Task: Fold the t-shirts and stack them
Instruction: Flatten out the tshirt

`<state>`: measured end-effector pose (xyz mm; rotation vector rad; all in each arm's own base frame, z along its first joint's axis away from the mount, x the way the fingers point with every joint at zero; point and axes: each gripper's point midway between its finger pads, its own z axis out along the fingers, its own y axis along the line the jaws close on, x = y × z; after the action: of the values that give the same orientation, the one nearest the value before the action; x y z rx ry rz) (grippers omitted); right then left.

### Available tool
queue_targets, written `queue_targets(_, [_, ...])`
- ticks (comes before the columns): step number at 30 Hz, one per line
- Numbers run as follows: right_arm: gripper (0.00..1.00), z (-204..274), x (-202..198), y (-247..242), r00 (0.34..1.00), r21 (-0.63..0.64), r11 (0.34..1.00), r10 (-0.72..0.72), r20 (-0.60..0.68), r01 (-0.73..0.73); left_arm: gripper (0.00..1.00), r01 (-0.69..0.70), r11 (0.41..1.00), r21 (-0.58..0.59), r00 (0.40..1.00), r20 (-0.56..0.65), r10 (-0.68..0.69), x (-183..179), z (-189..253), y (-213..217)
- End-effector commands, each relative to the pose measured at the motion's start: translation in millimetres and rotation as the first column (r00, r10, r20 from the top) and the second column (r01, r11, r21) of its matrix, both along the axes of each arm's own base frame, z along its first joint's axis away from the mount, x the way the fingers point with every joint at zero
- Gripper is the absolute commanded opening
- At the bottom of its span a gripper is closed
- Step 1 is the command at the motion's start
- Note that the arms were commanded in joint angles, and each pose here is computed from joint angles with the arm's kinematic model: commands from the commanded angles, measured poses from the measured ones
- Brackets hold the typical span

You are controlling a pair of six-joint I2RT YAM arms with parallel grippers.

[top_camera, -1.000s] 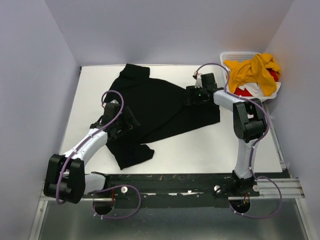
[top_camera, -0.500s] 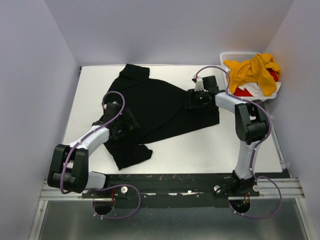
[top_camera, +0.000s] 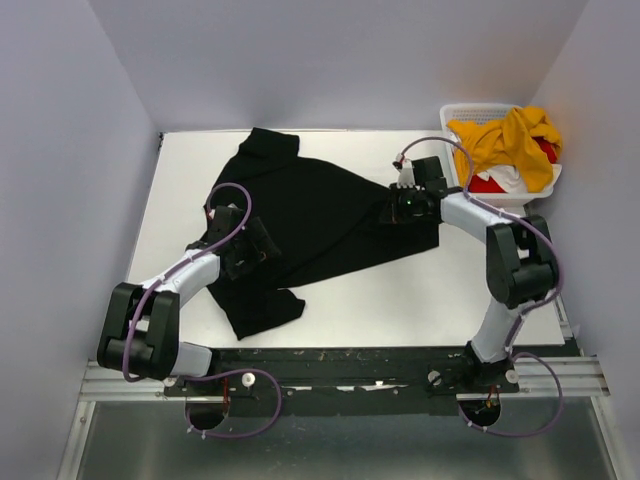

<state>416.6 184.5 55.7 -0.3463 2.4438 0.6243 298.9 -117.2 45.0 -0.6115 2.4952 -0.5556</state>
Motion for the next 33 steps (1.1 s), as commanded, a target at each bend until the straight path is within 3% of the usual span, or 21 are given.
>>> queue_targets(1, [0.01,31,-43,-13,0.988,-0.006,0.988,-0.154,-0.034,0.154,0.98,0.025,0.998,-0.058,1.000,0.001,-0.025,3,7,-10])
queue_targets(5, [0.01,25,-109,-31,0.943,-0.029,0.951,-0.309,-0.121,0.308,0.99,0.030,0.997,-0.076,0.999,-0.009,-0.030,1,7,-13])
queue_targets(10, [0.01,5,-204,-62,0.827,-0.070,0.872,-0.484,-0.286,0.485,0.99,0.031,0.997,-0.075,0.999,-0.009,-0.031,2,9,-13])
queue_targets(12, [0.01,1,-233,-80,0.758,-0.118,0.814,-0.574,-0.309,0.569,0.99,0.027,0.997,-0.070,0.999,-0.022,-0.028,2,9,-12])
queue_targets(15, [0.04,5,-258,-109,0.600,-0.171,0.659,-0.744,-0.293,0.733,0.99,0.032,0.997,-0.076,0.999,-0.027,-0.035,3,9,-14])
queue_targets(16, [0.09,6,-264,-118,0.537,-0.182,0.595,-0.794,-0.286,0.783,0.99,0.031,0.996,-0.079,0.999,-0.027,-0.033,4,10,-15])
queue_targets(18, [0.18,22,-261,-122,0.528,-0.127,0.568,-0.811,-0.250,0.813,0.99,0.031,0.997,-0.077,0.999,-0.033,-0.034,5,11,-15])
queue_targets(21, [0.31,39,-261,-144,0.464,-0.151,0.487,-0.871,-0.164,0.861,0.99,0.030,0.997,-0.073,0.999,-0.028,-0.032,5,15,-14])
queue_targets(24, [0.58,50,-258,-151,0.457,-0.152,0.471,-0.881,-0.124,0.869,0.99,0.029,0.997,-0.073,0.999,-0.021,-0.031,7,19,-14])
queue_targets(25, [0.61,52,-257,-152,0.458,-0.146,0.472,-0.881,-0.119,0.870,0.98,0.030,0.997,-0.072,0.999,-0.023,-0.032,7,20,-14])
queue_targets(28, [0.80,62,-250,-151,0.483,-0.103,0.491,-0.871,-0.093,0.865,0.98,0.030,0.997,-0.072,0.999,-0.027,-0.032,8,23,-14])
queue_targets(30, [0.99,68,-236,-144,0.531,-0.034,0.534,-0.845,-0.064,0.845,0.98,0.040,0.996,-0.077,0.999,-0.024,-0.042,8,24,-16])
queue_targets(33, [1.00,72,-205,-110,0.668,0.102,0.661,-0.741,-0.065,0.743,0.99,0.069,0.994,-0.082,0.997,-0.018,-0.071,8,26,-19])
